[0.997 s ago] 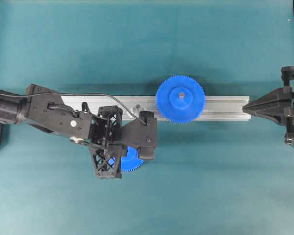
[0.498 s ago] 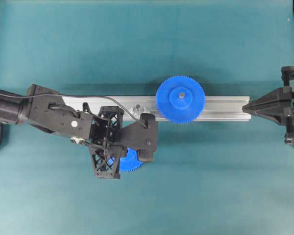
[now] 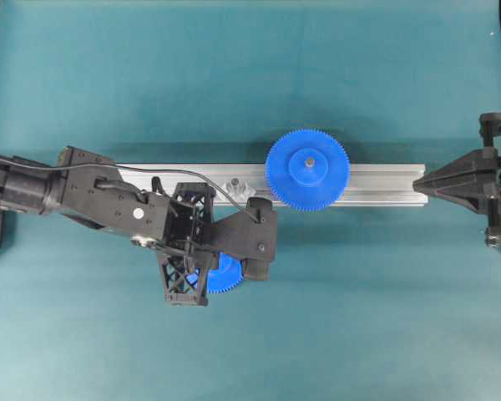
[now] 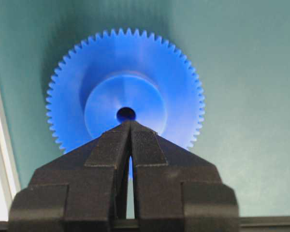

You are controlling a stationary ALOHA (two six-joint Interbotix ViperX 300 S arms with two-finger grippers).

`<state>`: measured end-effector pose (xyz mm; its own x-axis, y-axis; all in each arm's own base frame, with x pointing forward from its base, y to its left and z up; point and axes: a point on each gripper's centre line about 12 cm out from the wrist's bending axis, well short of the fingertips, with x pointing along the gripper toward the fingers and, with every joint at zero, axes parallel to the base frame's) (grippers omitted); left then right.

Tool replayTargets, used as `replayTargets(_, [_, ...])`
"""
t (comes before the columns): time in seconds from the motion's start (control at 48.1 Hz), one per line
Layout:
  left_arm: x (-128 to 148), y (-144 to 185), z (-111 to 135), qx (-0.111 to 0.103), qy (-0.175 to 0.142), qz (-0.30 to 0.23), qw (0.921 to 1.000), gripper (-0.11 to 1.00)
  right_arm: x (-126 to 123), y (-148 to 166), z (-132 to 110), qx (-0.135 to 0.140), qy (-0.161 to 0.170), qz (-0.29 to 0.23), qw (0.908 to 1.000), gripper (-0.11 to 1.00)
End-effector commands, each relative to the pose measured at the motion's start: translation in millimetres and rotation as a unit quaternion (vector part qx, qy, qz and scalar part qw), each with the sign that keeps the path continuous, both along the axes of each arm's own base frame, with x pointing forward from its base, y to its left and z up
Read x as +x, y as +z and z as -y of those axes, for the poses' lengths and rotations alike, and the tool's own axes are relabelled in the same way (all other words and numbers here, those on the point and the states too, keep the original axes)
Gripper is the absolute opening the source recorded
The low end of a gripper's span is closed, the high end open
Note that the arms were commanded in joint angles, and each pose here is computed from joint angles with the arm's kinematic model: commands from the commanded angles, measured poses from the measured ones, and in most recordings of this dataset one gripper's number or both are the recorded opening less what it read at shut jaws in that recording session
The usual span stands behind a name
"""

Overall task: Find the location of the shaft and insert the small gear.
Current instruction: 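Position the open left gripper over the blue gear's hub, then close the left gripper on the gear hub and lift it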

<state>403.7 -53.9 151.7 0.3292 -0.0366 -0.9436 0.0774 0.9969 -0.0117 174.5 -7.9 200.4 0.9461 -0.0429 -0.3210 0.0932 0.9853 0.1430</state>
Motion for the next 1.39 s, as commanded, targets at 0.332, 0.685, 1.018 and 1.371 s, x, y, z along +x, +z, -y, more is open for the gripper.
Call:
replayTargets(0.332, [6.1, 13.3, 2.6, -0.004, 0.002, 0.021, 0.9998, 0.10, 2.0, 3.5, 0.7, 0.006, -0.004, 0.004, 1.0000, 0.02])
replayTargets(0.685, [8.9, 11.9, -0.3, -0.003, 0.004, 0.021, 0.9998, 0.93, -3.3, 4.9, 0.4, 0.005, -0.003, 0.018, 0.9998, 0.02])
replayTargets(1.018, [15.2, 4.8, -4.1, -0.001, 0.008, 0.013, 0.9999, 0.93, -5.2, 2.7, 0.2, 0.006, -0.003, 0.008, 0.9999, 0.02])
replayTargets(1.371, [13.6, 1.0, -2.8, -0.002, 0.011, 0.007, 0.9999, 0.93, -5.2, 2.6, 0.2, 0.006, -0.003, 0.007, 1.0000, 0.02])
